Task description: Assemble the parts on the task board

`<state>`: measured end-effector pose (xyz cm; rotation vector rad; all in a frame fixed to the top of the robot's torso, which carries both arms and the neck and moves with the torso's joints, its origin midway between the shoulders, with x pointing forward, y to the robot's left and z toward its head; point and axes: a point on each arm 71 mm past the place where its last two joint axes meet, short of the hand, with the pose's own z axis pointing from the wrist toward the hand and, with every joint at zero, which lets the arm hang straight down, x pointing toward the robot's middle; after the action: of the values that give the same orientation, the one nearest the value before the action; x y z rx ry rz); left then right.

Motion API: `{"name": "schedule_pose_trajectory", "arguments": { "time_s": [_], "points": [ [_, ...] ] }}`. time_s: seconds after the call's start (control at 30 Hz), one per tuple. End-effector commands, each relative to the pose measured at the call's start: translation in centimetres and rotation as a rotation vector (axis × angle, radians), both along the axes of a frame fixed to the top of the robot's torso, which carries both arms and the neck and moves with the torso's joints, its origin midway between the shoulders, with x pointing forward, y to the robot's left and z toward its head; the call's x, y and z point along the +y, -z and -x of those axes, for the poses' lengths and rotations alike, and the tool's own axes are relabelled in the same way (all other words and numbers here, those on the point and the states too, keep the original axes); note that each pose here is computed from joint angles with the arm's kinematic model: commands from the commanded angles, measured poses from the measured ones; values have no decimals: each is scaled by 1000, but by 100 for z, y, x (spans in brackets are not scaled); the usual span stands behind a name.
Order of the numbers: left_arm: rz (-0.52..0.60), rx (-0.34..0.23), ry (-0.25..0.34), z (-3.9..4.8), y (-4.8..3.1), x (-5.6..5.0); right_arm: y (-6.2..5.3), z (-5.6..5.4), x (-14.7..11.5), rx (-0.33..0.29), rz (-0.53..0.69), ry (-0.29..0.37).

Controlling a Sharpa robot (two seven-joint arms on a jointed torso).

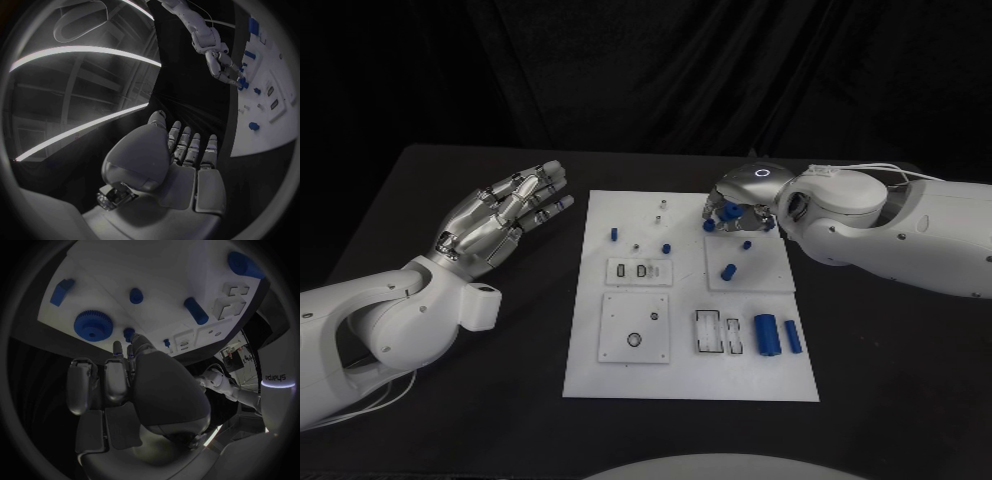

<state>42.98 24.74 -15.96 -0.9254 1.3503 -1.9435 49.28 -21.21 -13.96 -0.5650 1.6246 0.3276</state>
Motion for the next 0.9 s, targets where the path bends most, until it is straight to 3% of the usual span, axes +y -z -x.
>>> {"name": "schedule_pose_trajectory", "arguments": {
  "time_s": [0.03,0.5,0.9],
  "points": [
    [95,-104,-9,12,-101,18,0,-5,20,-45,-32,-28],
    [86,-94,-9,-2,-82,28,110,-64,78,-61,-56,-62],
    [77,-85,-8,-24,-66,41,191,-78,46,-23,-25,-29]
  ]
}}
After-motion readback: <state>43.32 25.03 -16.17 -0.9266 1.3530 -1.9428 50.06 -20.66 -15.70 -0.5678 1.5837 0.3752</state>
